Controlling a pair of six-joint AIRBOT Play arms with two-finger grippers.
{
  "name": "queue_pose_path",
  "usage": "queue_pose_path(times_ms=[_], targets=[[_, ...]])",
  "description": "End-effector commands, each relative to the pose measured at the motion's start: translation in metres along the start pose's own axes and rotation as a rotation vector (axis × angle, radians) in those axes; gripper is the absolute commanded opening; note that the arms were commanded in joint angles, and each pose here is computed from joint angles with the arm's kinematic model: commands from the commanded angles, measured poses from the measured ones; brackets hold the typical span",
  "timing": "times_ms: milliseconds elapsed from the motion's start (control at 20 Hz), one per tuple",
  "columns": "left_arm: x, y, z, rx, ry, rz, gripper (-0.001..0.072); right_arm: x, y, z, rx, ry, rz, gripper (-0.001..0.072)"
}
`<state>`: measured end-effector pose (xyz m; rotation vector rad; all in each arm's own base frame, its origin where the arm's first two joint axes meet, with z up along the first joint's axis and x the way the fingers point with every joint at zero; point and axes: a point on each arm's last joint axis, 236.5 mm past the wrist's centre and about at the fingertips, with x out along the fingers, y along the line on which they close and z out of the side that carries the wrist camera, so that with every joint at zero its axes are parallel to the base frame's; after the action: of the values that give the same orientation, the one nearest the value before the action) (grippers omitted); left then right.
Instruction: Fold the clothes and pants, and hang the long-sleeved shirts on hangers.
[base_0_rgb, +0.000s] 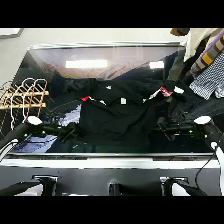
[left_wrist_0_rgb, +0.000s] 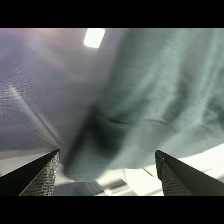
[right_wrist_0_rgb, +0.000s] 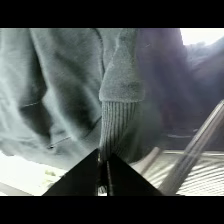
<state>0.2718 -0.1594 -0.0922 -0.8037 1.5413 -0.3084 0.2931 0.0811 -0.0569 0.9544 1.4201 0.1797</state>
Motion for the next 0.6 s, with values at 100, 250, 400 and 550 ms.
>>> queue_pose_path(times_ms=[100,250,400,550], targets=[[0.02,-0.015,-0.005,0.019,0.028,-0.033,0.0039,-0.009,0.039,0.001,0.046,-0.021,0.146,0.0047],[-0.005,-0.06,0.027,0.096,-0.065,-0.104,0.0036,-0.027,0.095,0.015,-0.022,-0.131,0.304,0.0046],[-0.076,-0.15,0.083,0.313,-0.268,-0.186,0.0034,-0.078,0.173,0.054,-0.132,-0.327,0.382,0.0046],[-0.207,-0.265,0.115,0.555,-0.583,-0.246,0.0034,-0.2,0.277,0.077,-0.397,-0.605,0.476,0.0046]])
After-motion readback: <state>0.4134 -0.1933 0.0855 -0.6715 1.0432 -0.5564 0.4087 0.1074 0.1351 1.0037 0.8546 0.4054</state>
